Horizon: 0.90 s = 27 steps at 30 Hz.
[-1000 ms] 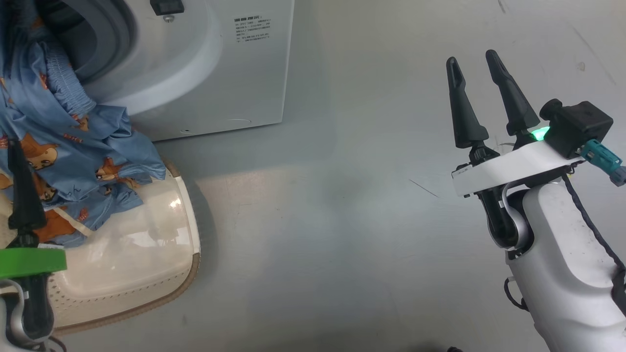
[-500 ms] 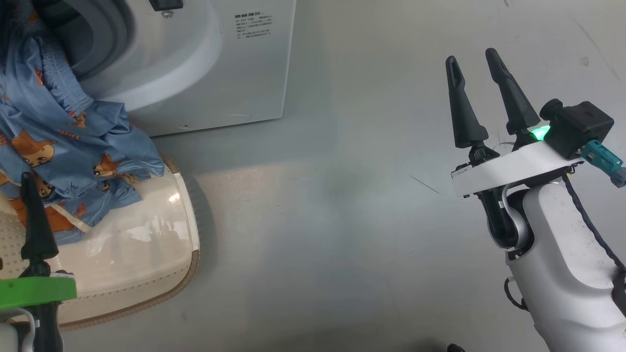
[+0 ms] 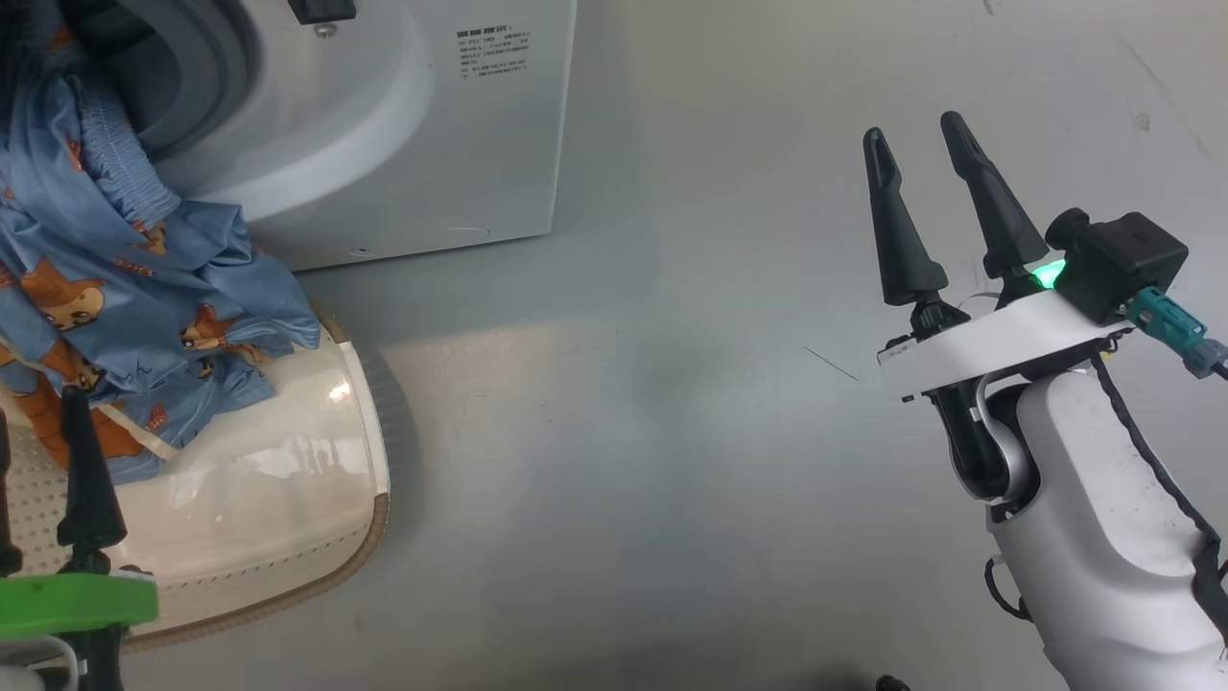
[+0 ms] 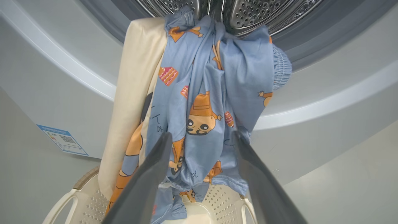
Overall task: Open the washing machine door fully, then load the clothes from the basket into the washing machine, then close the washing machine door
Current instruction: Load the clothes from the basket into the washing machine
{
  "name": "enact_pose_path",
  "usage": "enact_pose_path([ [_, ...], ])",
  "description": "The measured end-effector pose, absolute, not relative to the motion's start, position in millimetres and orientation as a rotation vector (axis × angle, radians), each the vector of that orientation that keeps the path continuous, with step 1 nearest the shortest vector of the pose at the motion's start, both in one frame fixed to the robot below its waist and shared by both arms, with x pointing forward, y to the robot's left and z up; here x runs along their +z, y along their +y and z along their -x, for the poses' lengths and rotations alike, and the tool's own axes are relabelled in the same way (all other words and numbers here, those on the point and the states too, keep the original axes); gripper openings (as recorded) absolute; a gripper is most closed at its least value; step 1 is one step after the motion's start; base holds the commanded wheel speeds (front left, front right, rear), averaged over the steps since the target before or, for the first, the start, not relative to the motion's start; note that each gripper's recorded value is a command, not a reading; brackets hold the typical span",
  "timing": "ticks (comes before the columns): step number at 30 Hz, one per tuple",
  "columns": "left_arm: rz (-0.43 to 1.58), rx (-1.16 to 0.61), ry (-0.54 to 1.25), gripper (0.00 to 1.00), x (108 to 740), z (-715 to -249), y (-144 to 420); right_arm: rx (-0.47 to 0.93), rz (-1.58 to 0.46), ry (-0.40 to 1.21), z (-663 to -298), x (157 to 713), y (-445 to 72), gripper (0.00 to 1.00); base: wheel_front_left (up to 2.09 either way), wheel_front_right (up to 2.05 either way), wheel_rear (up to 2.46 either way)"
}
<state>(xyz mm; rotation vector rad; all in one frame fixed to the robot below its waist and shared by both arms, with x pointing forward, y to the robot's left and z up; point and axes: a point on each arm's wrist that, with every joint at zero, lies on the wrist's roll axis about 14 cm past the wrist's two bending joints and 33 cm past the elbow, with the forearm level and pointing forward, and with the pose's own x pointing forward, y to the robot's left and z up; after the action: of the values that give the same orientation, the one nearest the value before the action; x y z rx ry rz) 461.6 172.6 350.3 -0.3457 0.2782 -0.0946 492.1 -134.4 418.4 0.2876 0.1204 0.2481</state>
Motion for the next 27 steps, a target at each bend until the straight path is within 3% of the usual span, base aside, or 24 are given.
enact_pose_path([
  [8,0.347,-0.062,0.391,1.0,322.2,-452.9,186.5,0.251,-0.29,0.129,-489.8,416.5,-132.4,1.0,0.0,0.0,0.0],
  [27,0.336,-0.145,0.542,1.0,282.4,-490.8,167.0,0.216,-0.286,0.172,-486.2,398.5,-142.3,1.0,0.0,0.0,0.0],
])
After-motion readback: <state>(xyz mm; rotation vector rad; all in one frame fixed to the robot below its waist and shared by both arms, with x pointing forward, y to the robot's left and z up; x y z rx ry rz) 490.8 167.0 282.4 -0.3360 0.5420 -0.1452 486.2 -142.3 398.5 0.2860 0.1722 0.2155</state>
